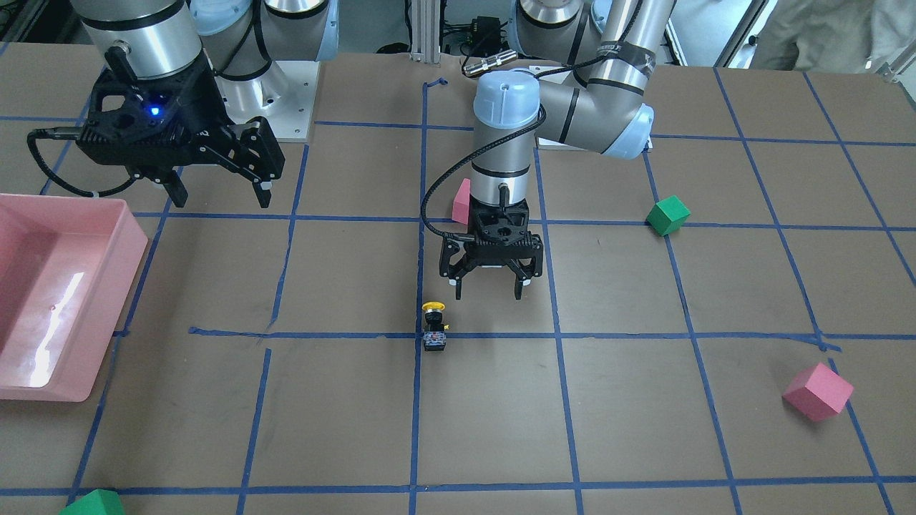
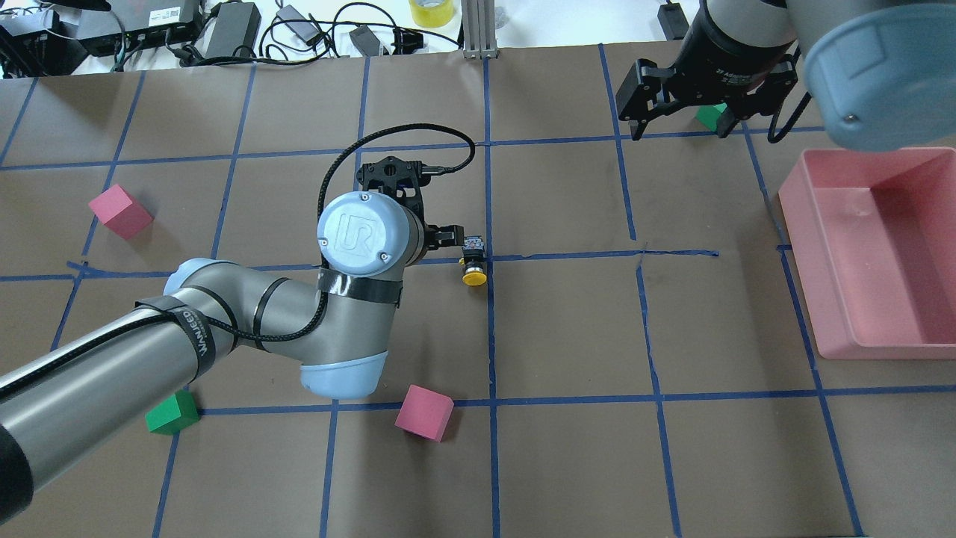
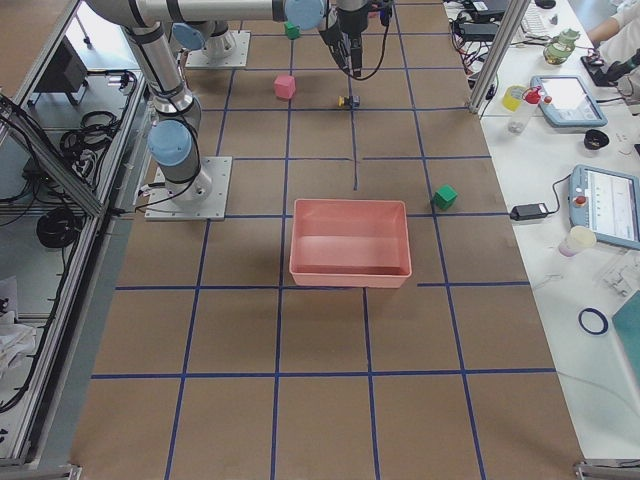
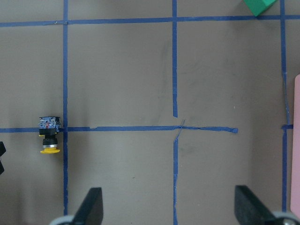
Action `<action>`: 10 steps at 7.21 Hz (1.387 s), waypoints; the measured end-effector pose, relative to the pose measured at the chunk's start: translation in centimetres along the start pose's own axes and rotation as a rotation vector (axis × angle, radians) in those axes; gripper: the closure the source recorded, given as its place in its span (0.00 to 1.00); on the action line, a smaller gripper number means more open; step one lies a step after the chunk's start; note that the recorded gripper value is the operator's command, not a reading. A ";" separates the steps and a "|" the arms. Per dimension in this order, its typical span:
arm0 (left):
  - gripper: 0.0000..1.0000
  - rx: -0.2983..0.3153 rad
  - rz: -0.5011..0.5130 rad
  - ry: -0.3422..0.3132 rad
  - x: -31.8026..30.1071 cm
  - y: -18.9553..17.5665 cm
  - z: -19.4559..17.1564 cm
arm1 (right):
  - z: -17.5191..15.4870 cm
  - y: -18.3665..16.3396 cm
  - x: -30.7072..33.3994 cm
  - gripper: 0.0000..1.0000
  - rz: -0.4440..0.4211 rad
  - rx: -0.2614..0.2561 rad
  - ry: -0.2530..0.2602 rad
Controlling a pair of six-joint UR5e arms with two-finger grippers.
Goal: Align button upright
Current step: 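Grasp the button's black body with the left gripper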
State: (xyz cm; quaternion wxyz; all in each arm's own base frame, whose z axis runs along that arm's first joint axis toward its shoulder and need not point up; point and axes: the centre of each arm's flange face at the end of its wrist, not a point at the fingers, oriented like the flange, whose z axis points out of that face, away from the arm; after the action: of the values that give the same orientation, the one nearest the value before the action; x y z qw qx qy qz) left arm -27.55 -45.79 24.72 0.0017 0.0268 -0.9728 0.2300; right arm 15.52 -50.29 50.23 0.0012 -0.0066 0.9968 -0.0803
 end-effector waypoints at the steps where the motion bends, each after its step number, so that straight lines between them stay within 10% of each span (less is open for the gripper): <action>1: 0.06 0.013 -0.028 -0.002 0.9 0.6 0.9 | -0.1 0.0 0.2 0.00 -0.024 0.002 0.023; 8: 0.17 0.069 0.073 -0.003 6.6 5.4 7.3 | 0.2 0.1 0.4 0.00 -0.046 0.001 0.043; 10: 0.35 0.081 0.092 -0.006 6.8 6.2 8.4 | 0.2 0.1 0.4 0.00 -0.045 0.001 0.043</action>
State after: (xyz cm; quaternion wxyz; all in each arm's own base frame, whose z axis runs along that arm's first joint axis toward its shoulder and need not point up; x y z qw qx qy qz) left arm -34.56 -44.40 14.53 -0.0131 -0.0171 -0.9630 0.2688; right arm 15.08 -50.27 49.98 -0.0220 -0.0275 0.9961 -0.0811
